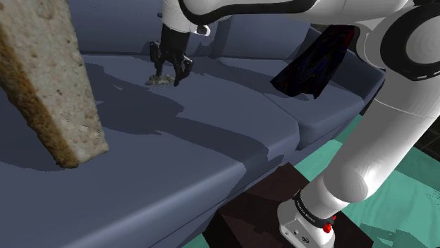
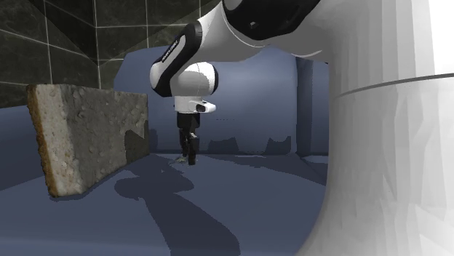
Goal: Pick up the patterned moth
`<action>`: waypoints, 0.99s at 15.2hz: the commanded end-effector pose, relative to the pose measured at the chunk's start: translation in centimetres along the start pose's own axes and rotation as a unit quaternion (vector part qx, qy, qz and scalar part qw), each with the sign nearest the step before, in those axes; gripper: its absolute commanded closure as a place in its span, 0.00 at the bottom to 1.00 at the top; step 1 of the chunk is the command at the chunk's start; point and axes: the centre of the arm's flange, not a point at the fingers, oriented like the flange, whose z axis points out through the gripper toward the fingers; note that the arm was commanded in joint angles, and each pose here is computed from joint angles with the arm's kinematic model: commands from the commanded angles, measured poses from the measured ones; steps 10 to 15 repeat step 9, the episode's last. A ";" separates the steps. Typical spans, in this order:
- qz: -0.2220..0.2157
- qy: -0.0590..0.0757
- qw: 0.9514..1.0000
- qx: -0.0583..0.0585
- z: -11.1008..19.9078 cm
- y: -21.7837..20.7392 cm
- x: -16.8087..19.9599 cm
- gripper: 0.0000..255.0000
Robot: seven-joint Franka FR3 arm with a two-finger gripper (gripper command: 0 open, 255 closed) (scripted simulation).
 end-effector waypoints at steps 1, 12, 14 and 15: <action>0.000 0.000 1.000 0.000 -1.1 -0.1 0.0 1.00; 0.000 0.000 1.000 0.000 -4.3 -0.3 0.0 1.00; 0.000 0.000 1.000 0.000 -4.3 -0.3 0.0 1.00; 0.000 0.000 1.000 0.000 -4.3 -0.3 0.0 1.00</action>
